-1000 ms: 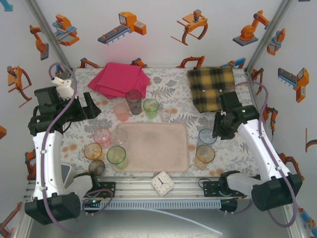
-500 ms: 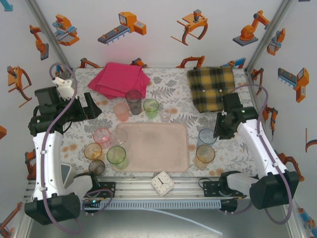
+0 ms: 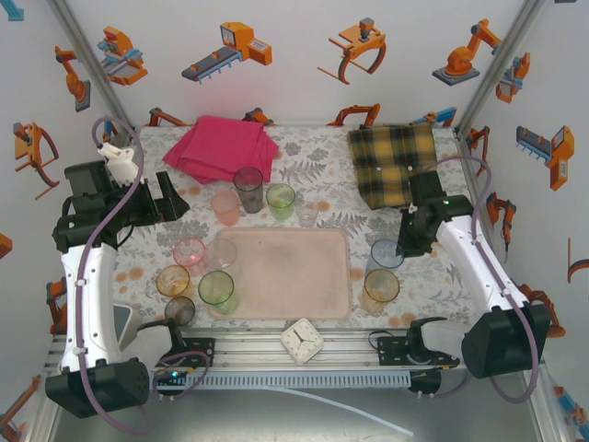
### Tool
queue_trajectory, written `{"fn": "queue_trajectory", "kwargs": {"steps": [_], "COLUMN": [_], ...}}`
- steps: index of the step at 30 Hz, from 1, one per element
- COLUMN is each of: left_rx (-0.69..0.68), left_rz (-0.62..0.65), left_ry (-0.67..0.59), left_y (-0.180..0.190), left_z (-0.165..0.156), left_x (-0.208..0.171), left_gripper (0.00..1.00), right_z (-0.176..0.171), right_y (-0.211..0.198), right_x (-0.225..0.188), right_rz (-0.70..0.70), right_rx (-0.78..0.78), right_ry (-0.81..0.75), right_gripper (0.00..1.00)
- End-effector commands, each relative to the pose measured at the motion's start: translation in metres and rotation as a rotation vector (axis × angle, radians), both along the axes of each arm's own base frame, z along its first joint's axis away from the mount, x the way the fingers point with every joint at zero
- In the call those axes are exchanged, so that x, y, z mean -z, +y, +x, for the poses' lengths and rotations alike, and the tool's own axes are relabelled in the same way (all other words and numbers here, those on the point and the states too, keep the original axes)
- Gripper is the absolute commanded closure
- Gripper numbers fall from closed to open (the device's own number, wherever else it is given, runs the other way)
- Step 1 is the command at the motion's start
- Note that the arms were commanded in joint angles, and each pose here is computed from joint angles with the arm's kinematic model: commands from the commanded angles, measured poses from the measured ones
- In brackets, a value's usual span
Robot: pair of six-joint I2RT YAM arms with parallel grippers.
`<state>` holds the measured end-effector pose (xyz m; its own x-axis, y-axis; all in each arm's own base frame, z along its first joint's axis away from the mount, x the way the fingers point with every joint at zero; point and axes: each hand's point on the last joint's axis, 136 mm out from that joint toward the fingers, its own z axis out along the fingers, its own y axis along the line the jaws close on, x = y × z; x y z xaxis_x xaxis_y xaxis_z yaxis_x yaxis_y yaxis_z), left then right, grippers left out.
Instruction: Place the glasses into the tray
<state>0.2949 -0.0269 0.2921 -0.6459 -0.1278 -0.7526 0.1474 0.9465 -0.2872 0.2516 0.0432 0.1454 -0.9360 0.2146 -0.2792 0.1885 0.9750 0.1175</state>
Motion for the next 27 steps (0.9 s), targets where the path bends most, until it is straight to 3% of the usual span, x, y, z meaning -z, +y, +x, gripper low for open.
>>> {"fn": "queue_trajectory", "kwargs": {"steps": [1, 20, 27], "left_rx": [0.026, 0.025, 0.027], "left_rz": [0.005, 0.004, 0.006], "left_ry": [-0.004, -0.007, -0.002], "left_y": [-0.004, -0.004, -0.004], "left_z": [-0.003, -0.002, -0.002], "left_x": [0.0, -0.005, -0.003], "left_gripper": [0.03, 0.03, 0.03], "right_z": [0.003, 0.023, 0.03], "right_y": [-0.003, -0.003, 0.0], "right_x": [0.002, -0.013, -0.022], "right_rz": [-0.012, -0.031, -0.019], "right_rx": [-0.007, -0.039, -0.051], "right_ry": [-0.005, -0.049, -0.065], "right_gripper": [0.79, 0.98, 1.0]}}
